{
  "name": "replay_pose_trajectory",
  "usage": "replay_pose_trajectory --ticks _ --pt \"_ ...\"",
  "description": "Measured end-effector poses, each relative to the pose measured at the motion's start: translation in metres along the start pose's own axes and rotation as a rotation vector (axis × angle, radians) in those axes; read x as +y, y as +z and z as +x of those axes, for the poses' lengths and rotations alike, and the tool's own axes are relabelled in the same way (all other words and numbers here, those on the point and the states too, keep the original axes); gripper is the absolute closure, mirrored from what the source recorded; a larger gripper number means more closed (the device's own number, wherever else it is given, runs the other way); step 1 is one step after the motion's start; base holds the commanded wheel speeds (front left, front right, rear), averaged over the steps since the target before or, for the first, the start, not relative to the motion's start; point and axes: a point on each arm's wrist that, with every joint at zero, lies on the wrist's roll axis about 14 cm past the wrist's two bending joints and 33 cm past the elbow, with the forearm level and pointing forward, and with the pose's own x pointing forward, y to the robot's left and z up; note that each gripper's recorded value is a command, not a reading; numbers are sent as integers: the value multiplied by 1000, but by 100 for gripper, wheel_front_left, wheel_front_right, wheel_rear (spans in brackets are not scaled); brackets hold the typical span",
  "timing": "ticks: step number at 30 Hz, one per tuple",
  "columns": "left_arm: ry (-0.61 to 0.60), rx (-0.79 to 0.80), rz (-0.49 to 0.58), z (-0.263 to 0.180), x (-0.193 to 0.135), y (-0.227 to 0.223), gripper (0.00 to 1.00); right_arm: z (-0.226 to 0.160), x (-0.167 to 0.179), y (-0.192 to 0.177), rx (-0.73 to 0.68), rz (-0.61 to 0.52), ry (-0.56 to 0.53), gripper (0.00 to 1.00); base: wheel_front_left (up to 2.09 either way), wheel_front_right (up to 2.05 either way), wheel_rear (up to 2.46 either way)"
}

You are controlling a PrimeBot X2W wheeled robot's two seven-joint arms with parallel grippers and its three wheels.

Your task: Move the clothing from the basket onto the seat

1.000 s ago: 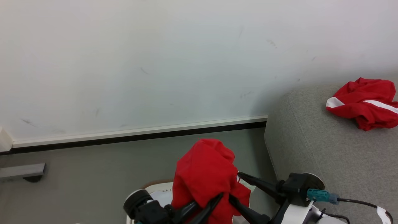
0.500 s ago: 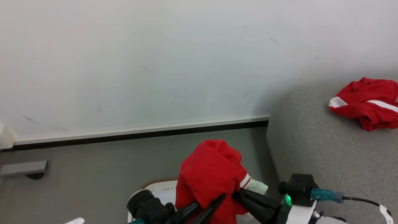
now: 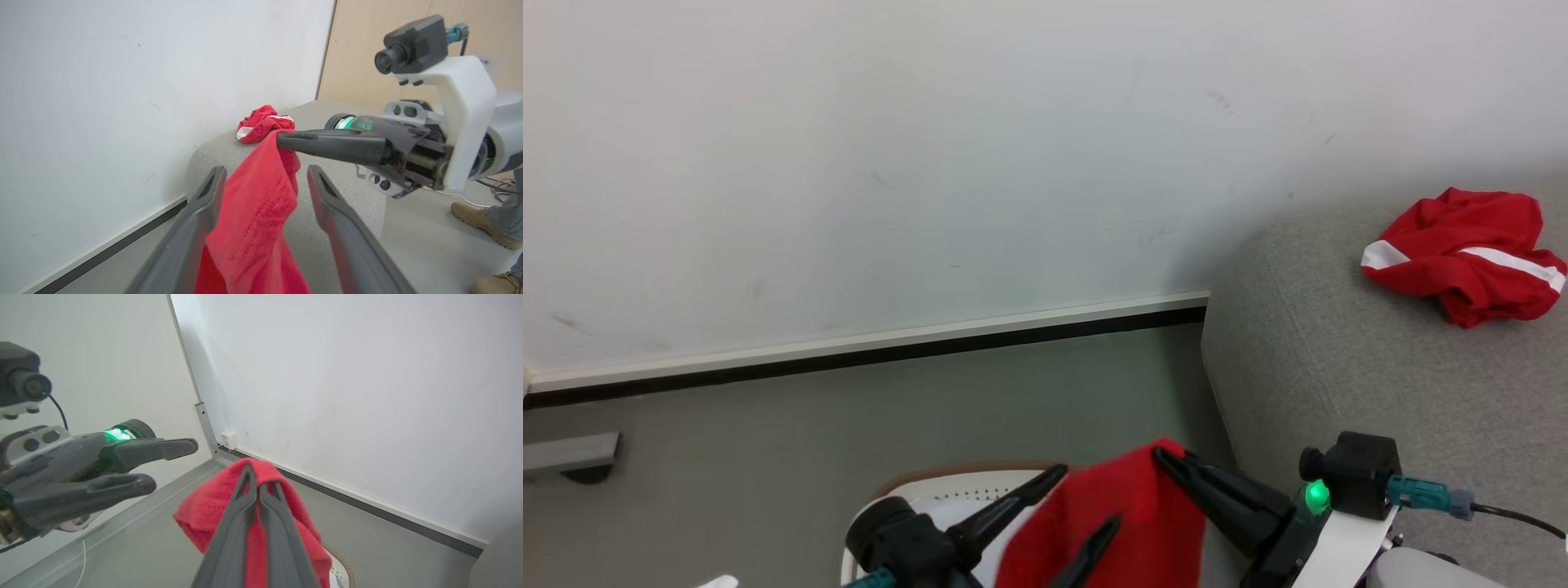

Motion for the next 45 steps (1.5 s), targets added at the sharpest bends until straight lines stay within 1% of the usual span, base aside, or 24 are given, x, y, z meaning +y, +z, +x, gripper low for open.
replay_pose_trajectory --ticks 7,14,22,27,32,38,45 --pt "5 1 0 7 2 -4 0 -16 -25 28 -95 -42 -96 100 0 0 0" --pt "5 5 -9 11 0 -9 0 -46 -50 60 -180 -108 -203 100 0 0 0" --pt "-53 6 -35 26 -14 -15 0 -92 -75 104 -285 -207 -340 100 0 0 0" --pt "-107 9 -56 37 -26 -19 0 -122 -86 127 -327 -269 -426 100 0 0 0" --pt "-155 8 -68 47 -37 -22 0 -145 -90 142 -348 -311 -495 100 0 0 0" --pt "-204 14 -88 57 -48 -27 0 -164 -93 145 -357 -326 -564 100 0 0 0" --pt "-228 18 -101 62 -48 -33 0 -171 -107 153 -371 -359 -624 100 0 0 0"
